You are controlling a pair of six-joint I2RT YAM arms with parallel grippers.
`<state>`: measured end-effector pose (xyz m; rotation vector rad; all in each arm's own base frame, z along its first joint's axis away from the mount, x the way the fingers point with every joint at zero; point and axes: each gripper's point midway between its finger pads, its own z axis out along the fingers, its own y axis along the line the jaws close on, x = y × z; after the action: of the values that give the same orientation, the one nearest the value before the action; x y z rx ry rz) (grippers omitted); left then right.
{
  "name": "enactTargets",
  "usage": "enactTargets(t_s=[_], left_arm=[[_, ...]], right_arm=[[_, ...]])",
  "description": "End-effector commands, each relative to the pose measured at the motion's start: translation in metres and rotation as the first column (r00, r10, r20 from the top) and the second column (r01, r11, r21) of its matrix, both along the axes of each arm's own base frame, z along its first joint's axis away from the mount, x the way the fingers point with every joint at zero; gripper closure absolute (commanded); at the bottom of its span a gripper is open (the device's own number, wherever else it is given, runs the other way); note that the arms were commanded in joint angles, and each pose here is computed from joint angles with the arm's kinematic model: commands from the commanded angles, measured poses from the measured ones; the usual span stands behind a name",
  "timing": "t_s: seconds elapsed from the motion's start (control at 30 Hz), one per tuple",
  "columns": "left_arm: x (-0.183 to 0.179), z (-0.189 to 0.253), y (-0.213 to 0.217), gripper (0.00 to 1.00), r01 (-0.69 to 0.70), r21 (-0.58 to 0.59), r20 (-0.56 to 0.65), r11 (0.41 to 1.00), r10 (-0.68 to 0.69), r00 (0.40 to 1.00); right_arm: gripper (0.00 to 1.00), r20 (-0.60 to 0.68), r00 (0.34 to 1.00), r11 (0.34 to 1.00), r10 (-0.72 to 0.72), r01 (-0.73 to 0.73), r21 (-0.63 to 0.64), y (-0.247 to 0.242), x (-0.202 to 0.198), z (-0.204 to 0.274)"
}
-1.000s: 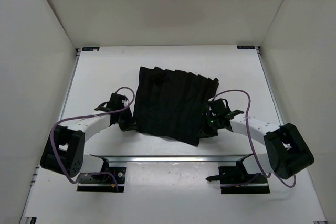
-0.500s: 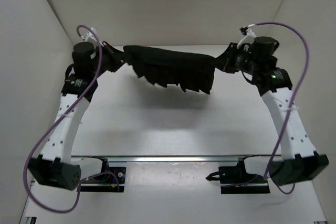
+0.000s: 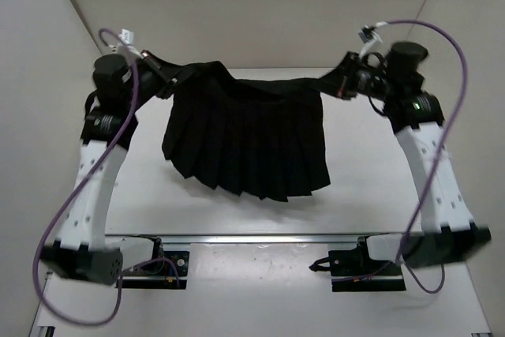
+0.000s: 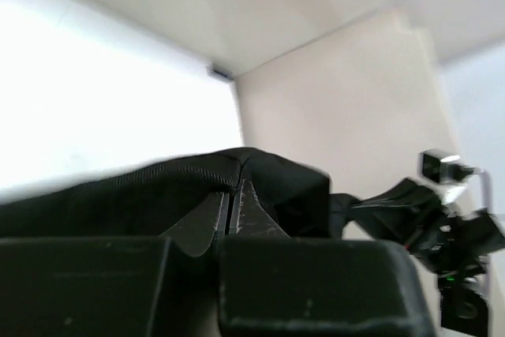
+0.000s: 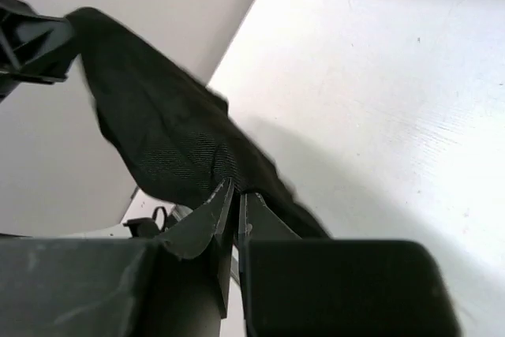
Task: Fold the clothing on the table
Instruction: Flatten the skirt out
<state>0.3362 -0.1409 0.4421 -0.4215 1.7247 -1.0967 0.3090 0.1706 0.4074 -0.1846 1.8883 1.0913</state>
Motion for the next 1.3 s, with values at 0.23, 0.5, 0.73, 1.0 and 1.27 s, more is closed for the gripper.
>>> enactTargets(t_s=[0.23, 0.5, 0.73, 1.0, 1.27], left_arm=[[0.101, 0.034, 0.010, 1.00, -0.072, 0.028, 0.010, 0.997, 0.072, 0.997], [0.077, -0.112, 0.009, 1.00, -0.030, 0.041, -0.194, 0.999, 0.038, 0.980], [-0.050, -0.313, -0.011, 0.79, 0.125, 0.048, -0.548, 0.991, -0.079, 0.833], [-0.128, -0.378, 0.003, 0.42, 0.180, 0.111, -0.654, 0.977, -0.065, 0.754], [-0.155, -0.393, -0.007, 0.42, 0.274, 0.189, -0.732, 0.943, -0.051, 0.679]], right_arm=[[1.00, 0.113, 0.993, 0.998, 0.043, -0.047, 0.031, 0.010, 0.104, 0.089], [1.00, -0.242, 0.970, 0.998, 0.031, -0.042, -0.038, -0.010, 0.105, -0.062], [1.00, -0.513, 0.858, 0.983, -0.042, -0.057, -0.177, -0.013, -0.004, -0.234], [0.34, -0.555, 0.807, 0.948, -0.201, 0.017, -0.319, -0.037, -0.068, -0.304], [0.34, -0.611, 0.689, 0.815, -0.390, -0.051, -0.578, -0.058, -0.136, -0.356]])
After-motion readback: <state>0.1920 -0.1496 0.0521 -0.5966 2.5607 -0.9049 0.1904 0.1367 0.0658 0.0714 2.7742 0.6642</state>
